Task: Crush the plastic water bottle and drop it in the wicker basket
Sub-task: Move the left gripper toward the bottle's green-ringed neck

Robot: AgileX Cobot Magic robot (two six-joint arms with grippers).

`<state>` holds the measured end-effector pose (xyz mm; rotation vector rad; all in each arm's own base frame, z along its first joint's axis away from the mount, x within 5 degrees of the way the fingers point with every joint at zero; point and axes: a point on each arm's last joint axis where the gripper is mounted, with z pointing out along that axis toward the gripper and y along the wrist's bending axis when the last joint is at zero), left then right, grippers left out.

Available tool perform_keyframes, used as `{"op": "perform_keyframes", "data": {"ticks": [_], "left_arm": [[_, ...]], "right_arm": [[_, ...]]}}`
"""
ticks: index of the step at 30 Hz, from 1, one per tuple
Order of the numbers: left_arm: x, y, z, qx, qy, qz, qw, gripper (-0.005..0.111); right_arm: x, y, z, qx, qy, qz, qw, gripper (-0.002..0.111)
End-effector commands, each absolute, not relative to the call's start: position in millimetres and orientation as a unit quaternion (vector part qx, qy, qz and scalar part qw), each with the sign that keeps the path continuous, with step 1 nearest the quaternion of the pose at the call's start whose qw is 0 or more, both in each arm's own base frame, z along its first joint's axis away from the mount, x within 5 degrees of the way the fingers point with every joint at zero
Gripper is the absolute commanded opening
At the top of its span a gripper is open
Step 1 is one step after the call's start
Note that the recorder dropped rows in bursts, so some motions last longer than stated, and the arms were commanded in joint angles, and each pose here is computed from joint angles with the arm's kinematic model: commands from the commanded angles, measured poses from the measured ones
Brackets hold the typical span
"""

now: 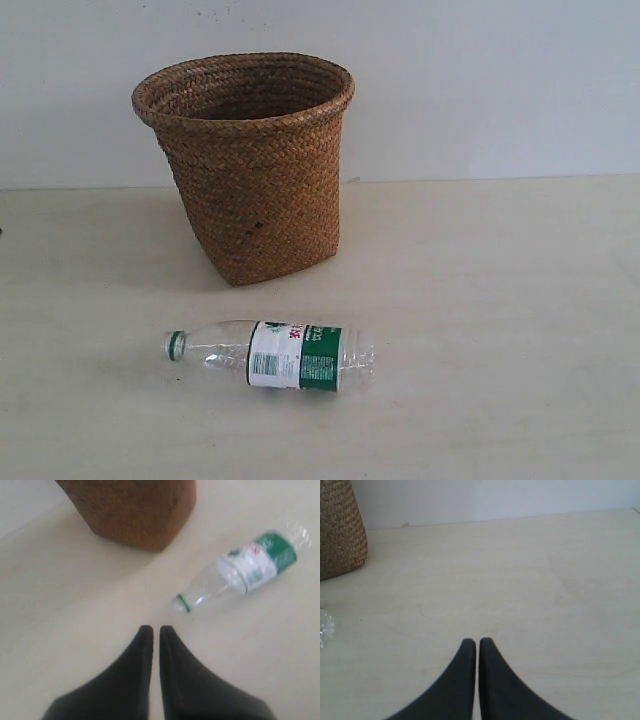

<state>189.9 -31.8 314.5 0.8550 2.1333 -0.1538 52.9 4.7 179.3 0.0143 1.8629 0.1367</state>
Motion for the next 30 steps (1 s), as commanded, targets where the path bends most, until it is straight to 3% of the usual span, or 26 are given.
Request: {"op": "perform_keyframes", "data": {"ticks": [1,4,6,9,10,12,20,30], "left_arm": [[234,-37,276,0.529,0.775,0.007,0.346,0.004],[252,-49,260,0.554,0.756,0.028,0.346,0.006],[259,-60,249,0.571,0.747,0.026,0.339,0.014],[264,-76,234,0.601,0.733,0.025,0.318,0.038],[267,-85,225,0.614,0.726,0.030,0.307,0.055],[274,-95,214,0.628,0.713,0.048,0.309,0.063],[285,-109,171,0.646,0.715,0.039,0.266,0.057],[284,-120,167,0.648,0.711,0.033,0.271,0.057]], "right_arm": [[53,4,180,0.006,0.799,0.057,0.598,0.000],[53,4,180,0.006,0.799,0.057,0.598,0.000],[53,4,180,0.006,0.799,0.057,0.598,0.000],[53,4,180,0.006,0.799,0.057,0.598,0.000],[53,4,180,0.006,0.799,0.057,0.598,0.000],[53,4,180,0.006,0.799,0.057,0.598,0.000],[53,4,180,0.006,0.799,0.057,0.598,0.000],[53,4,180,0.006,0.799,0.057,0.598,0.000]]}}
